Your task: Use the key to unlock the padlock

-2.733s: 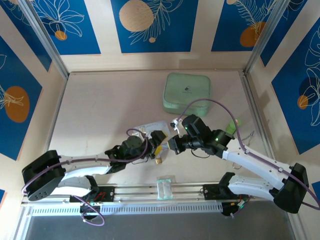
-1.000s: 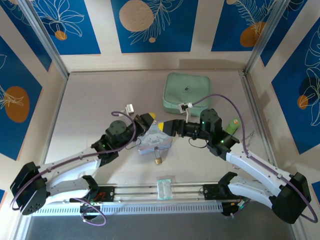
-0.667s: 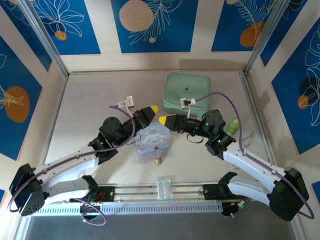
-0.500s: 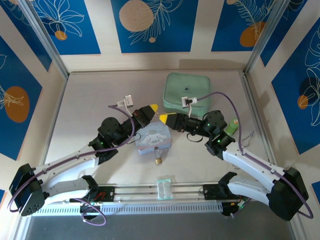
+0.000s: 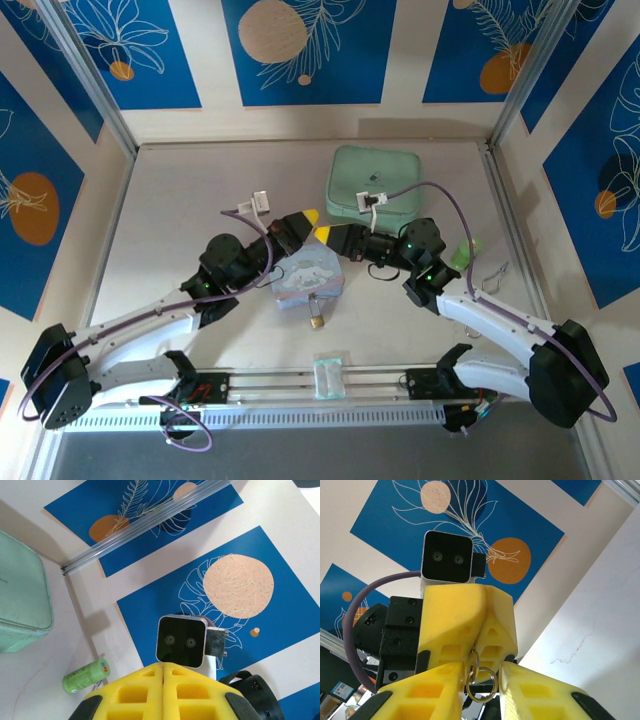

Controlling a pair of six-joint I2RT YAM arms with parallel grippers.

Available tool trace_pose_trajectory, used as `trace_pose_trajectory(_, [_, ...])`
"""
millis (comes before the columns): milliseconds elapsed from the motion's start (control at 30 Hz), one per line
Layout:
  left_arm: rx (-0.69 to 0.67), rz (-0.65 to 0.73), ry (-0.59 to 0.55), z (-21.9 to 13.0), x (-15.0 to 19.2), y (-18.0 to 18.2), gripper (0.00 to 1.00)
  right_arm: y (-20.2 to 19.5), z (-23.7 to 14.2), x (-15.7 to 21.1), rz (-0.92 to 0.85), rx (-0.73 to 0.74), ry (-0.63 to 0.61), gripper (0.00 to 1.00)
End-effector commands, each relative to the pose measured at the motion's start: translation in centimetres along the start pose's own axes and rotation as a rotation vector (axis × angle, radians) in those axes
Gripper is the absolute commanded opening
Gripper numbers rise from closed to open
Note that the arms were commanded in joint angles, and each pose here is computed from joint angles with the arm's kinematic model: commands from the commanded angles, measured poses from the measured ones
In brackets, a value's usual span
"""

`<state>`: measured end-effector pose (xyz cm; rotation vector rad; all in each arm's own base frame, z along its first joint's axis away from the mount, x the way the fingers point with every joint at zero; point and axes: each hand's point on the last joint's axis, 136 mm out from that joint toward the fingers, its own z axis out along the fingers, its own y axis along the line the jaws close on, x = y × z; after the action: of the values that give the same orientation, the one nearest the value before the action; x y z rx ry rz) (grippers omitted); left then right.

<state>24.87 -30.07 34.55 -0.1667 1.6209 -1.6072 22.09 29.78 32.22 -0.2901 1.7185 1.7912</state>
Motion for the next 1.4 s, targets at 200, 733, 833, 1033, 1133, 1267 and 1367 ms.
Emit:
trace_pose_trajectory(200, [0.046,-0.020,0.022,0.3,0.2,-1.5,0.00,1.1,0.3,-0.7,-0.046,-0.035,-0.020,0.08])
trace_pose_trajectory(733, [-0.117,0.035,-0.041,-0.6,-1.2,1.1,0.87,-0.5,-0.7,0.4,-0.006,0.030,-0.009,0.00])
trace_pose_trajectory(833, [-0.181,0.074,-0.050,-1.5,-1.6,1.8,1.00,-1.8,-1.4,0.6,0.021,0.085,-0.015,0.00])
trace_pose_trajectory(1033, [-0.402,0.143,0.030,-4.3,-0.5,5.4,1.00,-5.4,-3.4,1.9,0.106,0.261,0.015,0.00])
trace_pose_trajectory(1133, [-0.530,0.155,0.138,-6.1,1.3,7.9,1.00,-6.9,-4.4,3.1,0.129,0.346,0.050,0.00])
trace_pose_trajectory(1267, [-0.633,0.197,0.296,-8.1,4.8,9.7,0.98,-8.8,-5.7,5.1,0.150,0.434,0.099,0.00])
trace_pose_trajectory(1367, [-0.699,0.204,0.339,-9.5,7.2,11.3,0.91,-9.8,-6.7,6.3,0.168,0.476,0.117,0.00])
